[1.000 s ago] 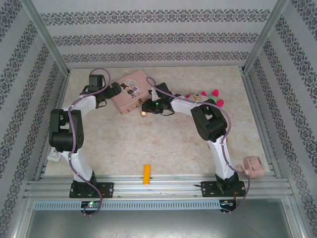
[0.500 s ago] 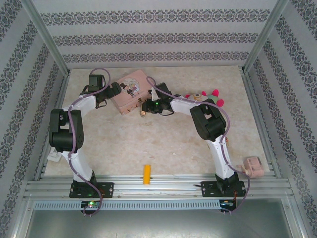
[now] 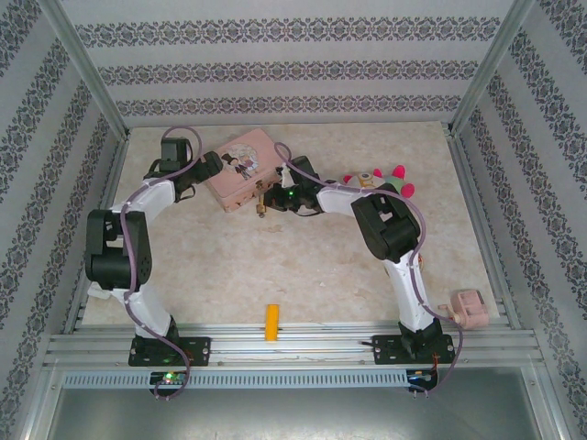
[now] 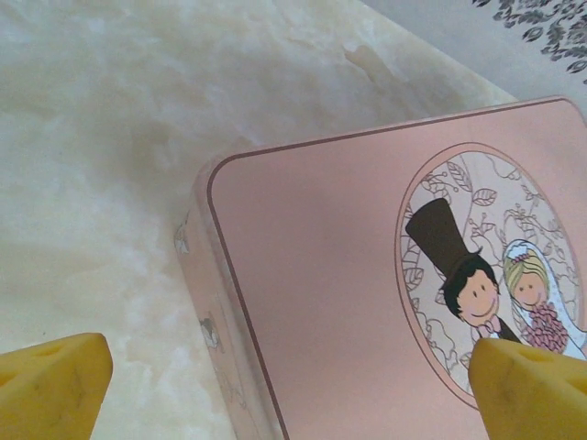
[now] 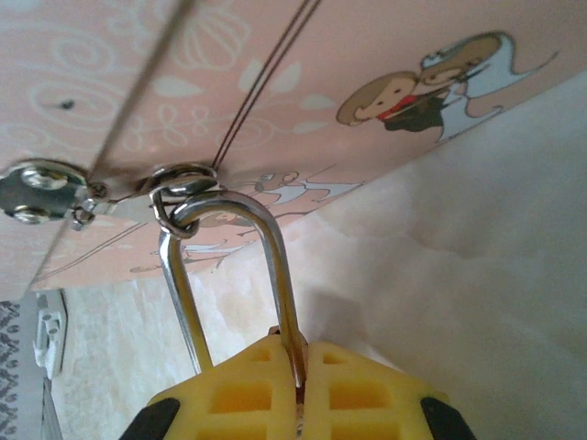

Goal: Unlock the padlock with the key

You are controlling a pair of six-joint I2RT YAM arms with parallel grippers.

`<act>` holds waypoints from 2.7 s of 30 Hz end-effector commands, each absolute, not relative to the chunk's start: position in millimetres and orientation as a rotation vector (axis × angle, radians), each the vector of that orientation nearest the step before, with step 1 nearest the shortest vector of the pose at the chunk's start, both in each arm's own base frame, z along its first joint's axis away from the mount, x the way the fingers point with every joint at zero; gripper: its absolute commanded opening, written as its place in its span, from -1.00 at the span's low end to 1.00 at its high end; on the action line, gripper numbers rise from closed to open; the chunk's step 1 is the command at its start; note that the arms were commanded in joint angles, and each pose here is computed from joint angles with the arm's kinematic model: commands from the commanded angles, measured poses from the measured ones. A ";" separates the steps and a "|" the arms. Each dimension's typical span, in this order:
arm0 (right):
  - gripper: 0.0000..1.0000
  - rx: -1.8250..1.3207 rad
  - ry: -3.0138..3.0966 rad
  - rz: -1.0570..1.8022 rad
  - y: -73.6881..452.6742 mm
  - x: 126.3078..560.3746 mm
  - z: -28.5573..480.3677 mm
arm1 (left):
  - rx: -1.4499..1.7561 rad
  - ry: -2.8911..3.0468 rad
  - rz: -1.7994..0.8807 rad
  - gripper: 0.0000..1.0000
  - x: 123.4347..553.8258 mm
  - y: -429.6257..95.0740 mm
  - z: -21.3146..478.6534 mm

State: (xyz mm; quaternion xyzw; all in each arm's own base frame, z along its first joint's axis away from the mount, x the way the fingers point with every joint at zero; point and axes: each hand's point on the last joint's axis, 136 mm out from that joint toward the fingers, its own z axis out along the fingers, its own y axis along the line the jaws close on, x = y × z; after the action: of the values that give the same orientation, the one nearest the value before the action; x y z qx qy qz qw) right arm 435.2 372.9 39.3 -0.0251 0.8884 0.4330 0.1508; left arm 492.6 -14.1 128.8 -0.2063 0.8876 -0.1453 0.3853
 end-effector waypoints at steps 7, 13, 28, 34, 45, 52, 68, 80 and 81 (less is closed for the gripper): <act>-1.00 0.082 2.604 1.225 353.5 401.2 42.1 | -0.485 2.183 -0.355 0.99 470.1 -16.5 165.8; -1.00 0.211 2.571 1.281 345.6 381.7 41.7 | -0.407 2.210 -0.314 0.99 440.5 -41.1 175.2; -1.00 0.340 2.503 1.320 340.2 381.9 37.5 | -0.293 2.405 -0.152 0.99 401.0 -71.9 122.3; -1.00 0.389 2.452 1.368 340.6 387.1 43.1 | -0.263 2.460 -0.111 0.99 398.8 -70.8 108.2; -1.00 0.509 2.357 1.458 345.0 397.8 52.0 | -0.266 2.511 -0.080 0.99 398.7 -69.5 95.8; -1.00 0.585 2.269 1.522 345.6 404.2 54.1 | -0.271 2.521 -0.083 0.99 397.5 -69.9 92.2; -1.00 0.721 2.170 1.515 330.9 411.5 51.0 | -0.281 2.504 -0.112 0.99 397.1 -72.6 95.9; -1.00 0.743 2.117 1.497 326.0 419.1 55.9 | -0.288 2.511 -0.118 0.99 395.6 -73.5 91.7; -1.00 0.745 2.116 1.496 325.0 419.5 55.7 | -0.289 2.510 -0.118 0.99 395.8 -73.5 91.9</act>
State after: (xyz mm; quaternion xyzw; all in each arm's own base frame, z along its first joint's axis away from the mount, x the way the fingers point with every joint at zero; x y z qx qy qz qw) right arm 406.4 336.3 53.2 0.2453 0.7811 0.5425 0.1881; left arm 401.4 -72.7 97.6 -0.1109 0.9417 -0.0528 0.3134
